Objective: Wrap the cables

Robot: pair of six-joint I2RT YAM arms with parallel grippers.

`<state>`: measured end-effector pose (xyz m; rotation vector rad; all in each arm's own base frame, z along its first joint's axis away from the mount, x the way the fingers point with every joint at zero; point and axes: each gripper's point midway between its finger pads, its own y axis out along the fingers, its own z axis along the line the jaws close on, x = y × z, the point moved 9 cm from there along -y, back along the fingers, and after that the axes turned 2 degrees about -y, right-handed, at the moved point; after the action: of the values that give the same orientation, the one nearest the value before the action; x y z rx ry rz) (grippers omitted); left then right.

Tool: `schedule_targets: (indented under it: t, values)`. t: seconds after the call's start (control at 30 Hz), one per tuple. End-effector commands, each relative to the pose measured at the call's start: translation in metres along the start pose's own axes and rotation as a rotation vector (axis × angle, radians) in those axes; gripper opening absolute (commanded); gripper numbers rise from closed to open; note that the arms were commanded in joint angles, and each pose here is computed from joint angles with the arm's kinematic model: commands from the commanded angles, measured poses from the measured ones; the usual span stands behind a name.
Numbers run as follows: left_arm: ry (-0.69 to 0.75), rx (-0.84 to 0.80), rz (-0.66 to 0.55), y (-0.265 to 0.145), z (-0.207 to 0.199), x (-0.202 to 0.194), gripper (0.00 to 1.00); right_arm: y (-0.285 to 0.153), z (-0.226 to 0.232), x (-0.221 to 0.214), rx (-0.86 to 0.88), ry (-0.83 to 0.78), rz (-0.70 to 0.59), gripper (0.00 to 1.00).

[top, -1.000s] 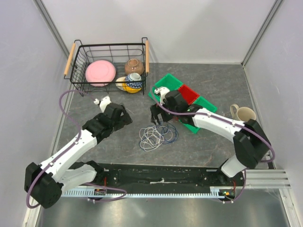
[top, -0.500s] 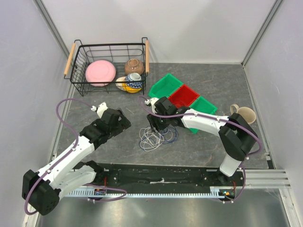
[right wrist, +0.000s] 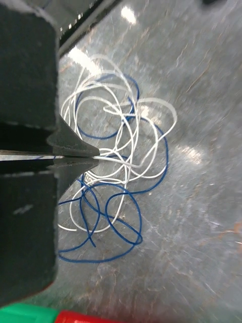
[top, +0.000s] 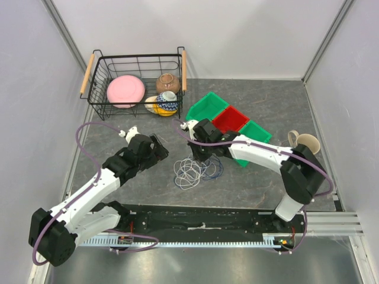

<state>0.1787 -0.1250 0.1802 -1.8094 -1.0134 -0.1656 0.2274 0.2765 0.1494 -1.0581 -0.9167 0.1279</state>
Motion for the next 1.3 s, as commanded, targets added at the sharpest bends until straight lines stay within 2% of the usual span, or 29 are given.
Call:
schedule_targets:
  t: [0.0,0.13,0.37,0.63,0.7,0.97,1.27]
  values:
    - [0.051,-0.165,0.002,0.0,-0.014,0.001,1.0,-0.073,0.02,0.064,0.067,-0.073,-0.328,0.0]
    - [0.088,-0.305,0.017,-0.003,-0.023,-0.002,1.0,-0.13,0.031,0.099,0.105,-0.116,-0.579,0.0]
    - [0.125,-0.436,0.015,-0.01,-0.027,-0.005,1.0,-0.227,0.038,0.14,0.043,-0.171,-0.965,0.0]
    - [0.136,-0.556,-0.035,-0.017,-0.031,-0.003,1.0,-0.297,0.043,0.155,0.019,-0.213,-1.257,0.0]
    - [0.145,-0.577,-0.029,-0.017,-0.034,-0.004,1.0,-0.312,0.044,0.159,0.001,-0.203,-1.303,0.0]
    - [0.243,-0.782,-0.038,-0.029,-0.056,0.002,0.99,-0.311,0.039,0.158,-0.043,-0.155,-1.273,0.0]
    - [0.327,-0.818,-0.05,-0.017,-0.075,0.01,0.99,-0.334,0.041,0.157,-0.04,-0.125,-1.317,0.0]
